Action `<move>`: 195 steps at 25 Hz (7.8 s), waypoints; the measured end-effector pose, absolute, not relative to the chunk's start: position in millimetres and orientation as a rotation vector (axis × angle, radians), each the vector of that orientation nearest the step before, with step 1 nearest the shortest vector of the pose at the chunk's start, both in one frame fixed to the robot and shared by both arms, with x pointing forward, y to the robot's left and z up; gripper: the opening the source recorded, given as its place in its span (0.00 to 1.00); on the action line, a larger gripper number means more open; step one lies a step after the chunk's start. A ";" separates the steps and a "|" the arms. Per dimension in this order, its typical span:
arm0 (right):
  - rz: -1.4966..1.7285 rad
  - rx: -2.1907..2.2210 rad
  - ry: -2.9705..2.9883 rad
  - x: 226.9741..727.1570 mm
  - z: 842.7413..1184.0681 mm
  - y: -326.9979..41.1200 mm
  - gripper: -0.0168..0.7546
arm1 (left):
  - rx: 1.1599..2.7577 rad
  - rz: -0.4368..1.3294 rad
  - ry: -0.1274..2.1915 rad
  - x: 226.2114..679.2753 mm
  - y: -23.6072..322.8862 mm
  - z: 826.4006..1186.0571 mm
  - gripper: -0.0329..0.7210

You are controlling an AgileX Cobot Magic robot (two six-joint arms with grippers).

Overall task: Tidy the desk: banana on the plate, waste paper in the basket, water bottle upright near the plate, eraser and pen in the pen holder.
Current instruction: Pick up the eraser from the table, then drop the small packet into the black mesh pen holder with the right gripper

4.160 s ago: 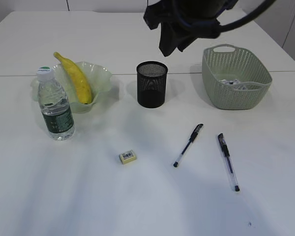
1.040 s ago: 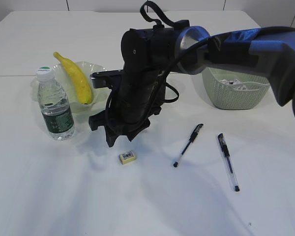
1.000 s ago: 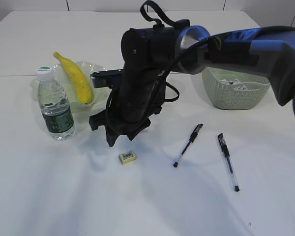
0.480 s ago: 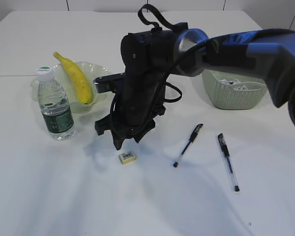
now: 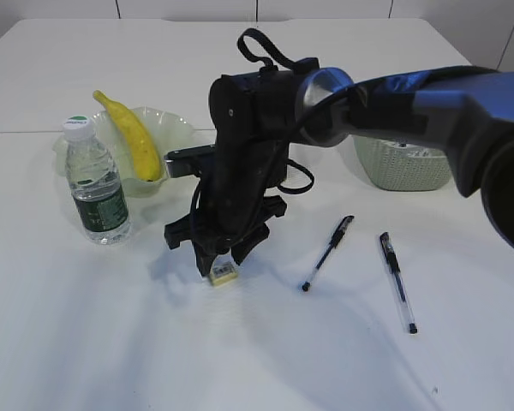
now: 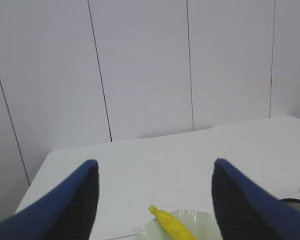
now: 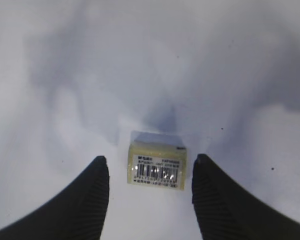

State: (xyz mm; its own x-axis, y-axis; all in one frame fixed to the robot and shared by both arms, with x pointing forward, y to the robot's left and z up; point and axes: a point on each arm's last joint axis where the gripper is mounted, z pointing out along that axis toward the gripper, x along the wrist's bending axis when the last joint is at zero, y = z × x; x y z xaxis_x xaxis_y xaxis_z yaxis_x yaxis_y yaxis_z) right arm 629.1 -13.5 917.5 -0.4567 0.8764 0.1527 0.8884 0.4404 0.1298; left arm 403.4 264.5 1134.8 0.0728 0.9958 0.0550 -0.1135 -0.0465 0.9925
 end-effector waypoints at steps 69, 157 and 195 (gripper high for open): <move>-0.212 -1.585 -2.702 632.6 906.6 -19.4 0.53 | 1.199 1.242 1.046 403.4 264.5 1134.8 0.69; -0.063 -1.558 -2.811 635.6 898.9 -29.1 0.39 | 1.199 1.242 1.046 403.4 264.5 1134.8 0.67; -0.722 -1.731 -2.956 679.4 1055.7 -23.1 0.39 | 1.199 1.242 1.046 403.4 264.5 1134.8 0.67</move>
State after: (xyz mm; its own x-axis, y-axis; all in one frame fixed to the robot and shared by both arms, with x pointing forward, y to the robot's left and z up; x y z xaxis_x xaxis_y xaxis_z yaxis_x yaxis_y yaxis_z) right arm 679.4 -23.1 1055.7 -0.4629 0.8809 -0.0991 0.7359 0.4442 0.5110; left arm 403.4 264.5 1134.8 0.0726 0.9957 0.0569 -0.1136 -0.0484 0.9923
